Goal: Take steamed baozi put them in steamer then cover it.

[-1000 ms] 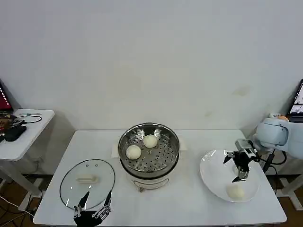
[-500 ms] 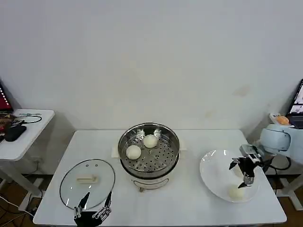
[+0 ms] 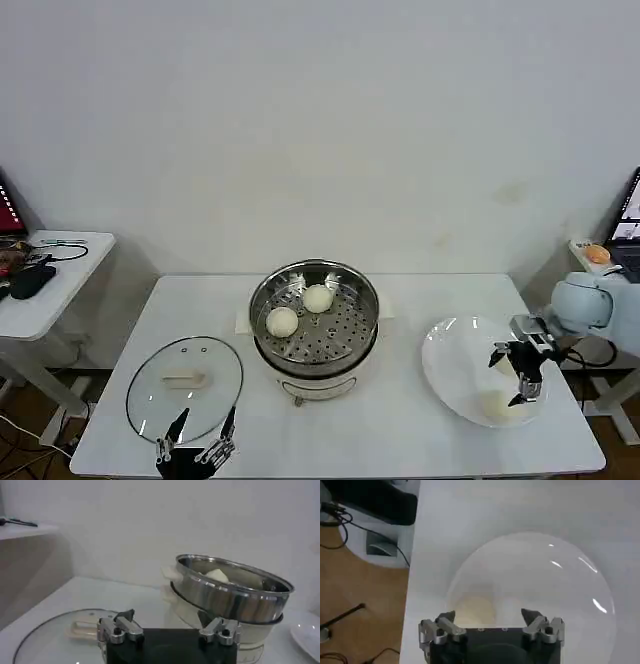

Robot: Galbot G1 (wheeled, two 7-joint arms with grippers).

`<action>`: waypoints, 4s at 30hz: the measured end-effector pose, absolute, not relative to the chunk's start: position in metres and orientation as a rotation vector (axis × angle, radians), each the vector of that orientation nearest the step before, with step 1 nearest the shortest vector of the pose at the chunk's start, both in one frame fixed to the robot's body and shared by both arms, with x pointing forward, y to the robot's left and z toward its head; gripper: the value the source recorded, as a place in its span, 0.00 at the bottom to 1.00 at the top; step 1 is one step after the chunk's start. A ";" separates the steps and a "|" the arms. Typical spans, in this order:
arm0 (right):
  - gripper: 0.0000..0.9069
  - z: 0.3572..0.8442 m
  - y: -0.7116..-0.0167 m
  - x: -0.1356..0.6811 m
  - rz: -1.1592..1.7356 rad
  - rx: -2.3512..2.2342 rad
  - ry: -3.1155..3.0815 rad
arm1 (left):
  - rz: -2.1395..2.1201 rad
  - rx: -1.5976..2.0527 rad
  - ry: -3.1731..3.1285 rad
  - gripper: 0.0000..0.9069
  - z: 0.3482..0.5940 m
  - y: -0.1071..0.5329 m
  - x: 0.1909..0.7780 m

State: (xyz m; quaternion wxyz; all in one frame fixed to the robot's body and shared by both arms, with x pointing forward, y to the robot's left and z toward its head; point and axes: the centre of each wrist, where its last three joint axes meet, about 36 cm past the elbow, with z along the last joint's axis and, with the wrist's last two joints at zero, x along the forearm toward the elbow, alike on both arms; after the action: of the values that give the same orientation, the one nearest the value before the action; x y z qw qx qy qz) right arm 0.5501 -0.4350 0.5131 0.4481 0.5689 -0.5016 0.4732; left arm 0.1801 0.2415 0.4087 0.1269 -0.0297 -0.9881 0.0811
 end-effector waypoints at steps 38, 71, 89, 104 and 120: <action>0.68 0.459 -0.444 0.540 1.087 1.406 -1.239 | 0.230 -0.084 -2.860 1.00 0.410 0.241 0.180; 0.66 0.626 -0.367 0.594 1.461 1.577 -1.334 | 0.232 -0.105 -2.838 1.00 0.407 0.239 0.178; 0.66 0.699 -0.252 0.635 1.837 1.827 -1.310 | 0.247 -0.113 -2.831 1.00 0.408 0.236 0.176; 0.66 0.691 -0.161 0.636 2.054 2.130 -1.173 | 0.258 -0.115 -2.832 1.00 0.410 0.235 0.177; 0.66 0.656 -0.111 0.624 2.219 2.329 -0.871 | 0.249 -0.105 -2.831 1.00 0.410 0.240 0.178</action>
State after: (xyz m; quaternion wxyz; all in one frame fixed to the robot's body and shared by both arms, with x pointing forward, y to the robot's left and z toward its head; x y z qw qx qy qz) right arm 0.6243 -0.1112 0.6563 -0.0953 0.6957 -0.2603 0.6627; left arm 0.1776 0.2395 0.4100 0.1482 -0.0366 -0.9845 0.0865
